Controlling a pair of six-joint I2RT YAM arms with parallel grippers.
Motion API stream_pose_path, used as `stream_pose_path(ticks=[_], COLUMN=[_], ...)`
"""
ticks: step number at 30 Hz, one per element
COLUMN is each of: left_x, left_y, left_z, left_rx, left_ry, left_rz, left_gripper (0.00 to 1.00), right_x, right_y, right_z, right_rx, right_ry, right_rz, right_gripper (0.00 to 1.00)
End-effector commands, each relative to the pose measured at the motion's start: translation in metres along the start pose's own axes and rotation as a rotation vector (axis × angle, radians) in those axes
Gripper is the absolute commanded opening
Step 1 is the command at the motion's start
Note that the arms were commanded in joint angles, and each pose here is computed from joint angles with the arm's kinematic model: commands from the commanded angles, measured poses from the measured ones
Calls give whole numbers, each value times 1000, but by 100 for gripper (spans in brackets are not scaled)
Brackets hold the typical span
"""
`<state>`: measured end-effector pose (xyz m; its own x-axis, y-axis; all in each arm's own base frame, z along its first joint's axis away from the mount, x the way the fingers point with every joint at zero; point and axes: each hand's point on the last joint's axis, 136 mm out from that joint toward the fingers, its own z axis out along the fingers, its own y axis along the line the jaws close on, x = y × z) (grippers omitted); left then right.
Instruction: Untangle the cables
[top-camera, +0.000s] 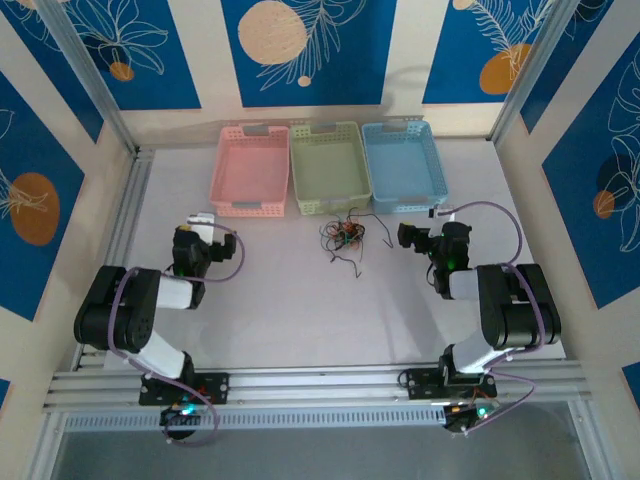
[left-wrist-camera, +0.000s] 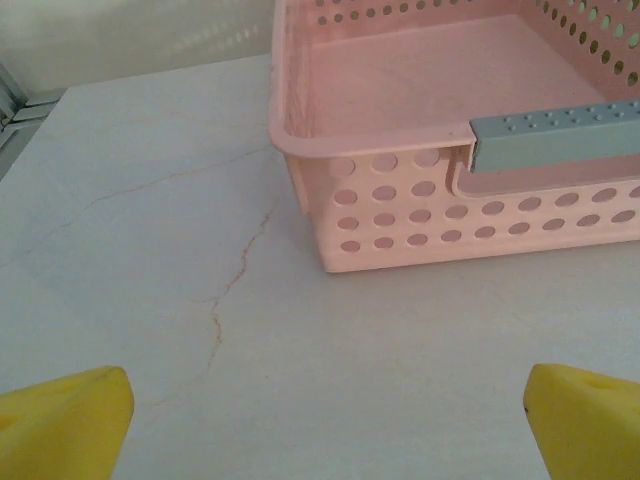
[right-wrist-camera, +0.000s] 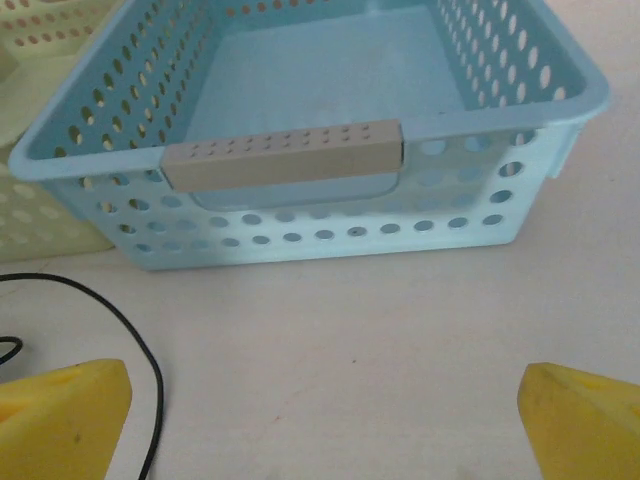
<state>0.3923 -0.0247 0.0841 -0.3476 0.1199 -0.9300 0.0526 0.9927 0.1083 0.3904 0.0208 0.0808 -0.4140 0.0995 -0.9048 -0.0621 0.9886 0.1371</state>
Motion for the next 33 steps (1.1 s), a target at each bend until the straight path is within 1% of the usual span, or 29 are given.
stream_pose_path(ticks=[1, 33], left_x=[-8, -8], left_y=[5, 5], left_z=[0, 1], left_rx=[-19, -7], left_ry=[-27, -20], left_rz=[-14, -20], left_gripper=[100, 100], right_x=[-13, -13], right_y=[9, 9], right_z=[1, 1], right_rx=[-55, -55], right_ry=[-29, -28], right_rz=[-30, -30], right_gripper=[99, 99])
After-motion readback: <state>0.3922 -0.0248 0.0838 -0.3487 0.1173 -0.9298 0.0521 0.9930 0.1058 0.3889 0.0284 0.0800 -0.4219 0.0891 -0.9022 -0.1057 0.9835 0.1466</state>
